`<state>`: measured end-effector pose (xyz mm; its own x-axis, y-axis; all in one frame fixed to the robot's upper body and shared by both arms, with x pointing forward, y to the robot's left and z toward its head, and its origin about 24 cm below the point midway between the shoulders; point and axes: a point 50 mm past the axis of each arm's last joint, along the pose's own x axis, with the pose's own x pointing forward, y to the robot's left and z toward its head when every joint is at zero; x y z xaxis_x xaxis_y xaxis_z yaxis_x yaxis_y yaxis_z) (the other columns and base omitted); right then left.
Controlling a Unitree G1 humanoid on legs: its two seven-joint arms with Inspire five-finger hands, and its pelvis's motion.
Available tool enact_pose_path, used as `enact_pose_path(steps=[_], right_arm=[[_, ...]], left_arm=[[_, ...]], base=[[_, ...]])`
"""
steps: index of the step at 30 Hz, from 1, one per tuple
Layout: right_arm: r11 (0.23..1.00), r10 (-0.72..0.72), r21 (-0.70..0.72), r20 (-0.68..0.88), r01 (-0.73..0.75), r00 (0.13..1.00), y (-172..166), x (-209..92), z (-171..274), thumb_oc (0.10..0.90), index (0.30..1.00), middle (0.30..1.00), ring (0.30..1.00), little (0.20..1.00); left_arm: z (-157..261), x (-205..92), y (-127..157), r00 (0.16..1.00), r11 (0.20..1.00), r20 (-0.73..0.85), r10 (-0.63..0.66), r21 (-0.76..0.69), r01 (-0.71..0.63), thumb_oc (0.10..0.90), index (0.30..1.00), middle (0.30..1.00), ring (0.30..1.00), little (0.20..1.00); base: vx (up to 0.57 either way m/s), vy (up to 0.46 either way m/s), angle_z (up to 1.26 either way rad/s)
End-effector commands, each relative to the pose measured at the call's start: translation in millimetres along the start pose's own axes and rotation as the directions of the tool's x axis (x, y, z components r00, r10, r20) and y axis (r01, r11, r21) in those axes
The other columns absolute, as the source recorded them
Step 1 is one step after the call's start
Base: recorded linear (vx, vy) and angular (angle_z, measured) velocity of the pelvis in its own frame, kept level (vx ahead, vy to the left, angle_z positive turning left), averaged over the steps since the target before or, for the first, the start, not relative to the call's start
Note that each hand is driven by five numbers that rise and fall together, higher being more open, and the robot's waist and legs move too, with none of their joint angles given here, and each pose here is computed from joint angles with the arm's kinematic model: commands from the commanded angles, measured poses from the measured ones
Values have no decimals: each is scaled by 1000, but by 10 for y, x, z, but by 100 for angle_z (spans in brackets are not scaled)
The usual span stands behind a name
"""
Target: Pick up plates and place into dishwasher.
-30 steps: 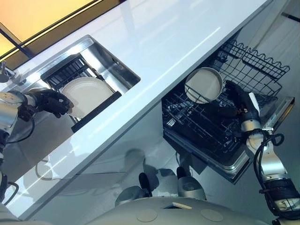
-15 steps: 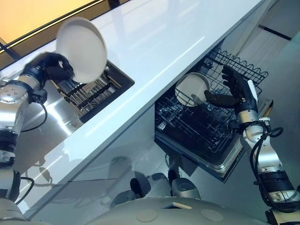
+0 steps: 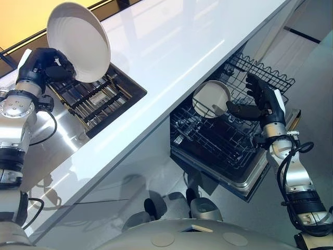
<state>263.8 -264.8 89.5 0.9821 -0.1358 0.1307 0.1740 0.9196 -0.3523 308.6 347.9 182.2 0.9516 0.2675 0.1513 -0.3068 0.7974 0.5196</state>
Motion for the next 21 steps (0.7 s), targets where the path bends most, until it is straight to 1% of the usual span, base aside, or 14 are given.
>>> enact_pose_path(steps=[1,5,7,8,11,15,18,19,21], right_arm=[[999,-51,42,533,34,844,-114,131,1074,800,900,900,900,900],[994,-92,103,691,28,717,-98,102,1517,800,900,900,900,900],[994,-97,111,724,23,683,-88,79,1622,800,900,900,900,900],[993,-93,114,732,14,675,-78,72,1668,800,900,900,900,900],[988,-57,135,772,-75,633,-31,22,1818,800,900,900,900,900],[974,-16,143,816,-174,578,87,-18,1978,800,900,900,900,900],[951,33,148,823,-270,567,190,-16,2049,800,900,900,900,900],[932,72,149,816,-330,573,267,-3,2061,800,900,900,900,900],[906,109,160,808,-393,579,343,13,2069,800,900,900,900,900]], left_arm=[[901,-100,457,832,946,483,274,20,-324,100,300,300,300,200],[1149,-224,341,699,893,631,336,21,-449,100,300,300,300,200],[1200,-253,272,669,885,659,345,10,-466,100,300,300,300,200],[1218,-263,221,661,882,667,343,14,-472,100,300,300,300,200],[1255,-283,53,646,880,684,339,12,-474,100,300,300,300,200],[1264,-263,-105,654,889,688,315,27,-456,100,300,300,300,200],[1274,-239,-207,658,895,695,290,48,-444,100,300,300,300,200],[1279,-229,-275,657,898,703,272,61,-437,100,300,300,300,200],[1291,-220,-341,655,899,710,258,72,-432,100,300,300,300,200]], base=[[0,0,0],[-16,-12,1],[0,0,0],[0,0,0],[-25,-16,7],[0,0,0],[-5,-8,3],[-6,-10,7],[-6,-4,18]])
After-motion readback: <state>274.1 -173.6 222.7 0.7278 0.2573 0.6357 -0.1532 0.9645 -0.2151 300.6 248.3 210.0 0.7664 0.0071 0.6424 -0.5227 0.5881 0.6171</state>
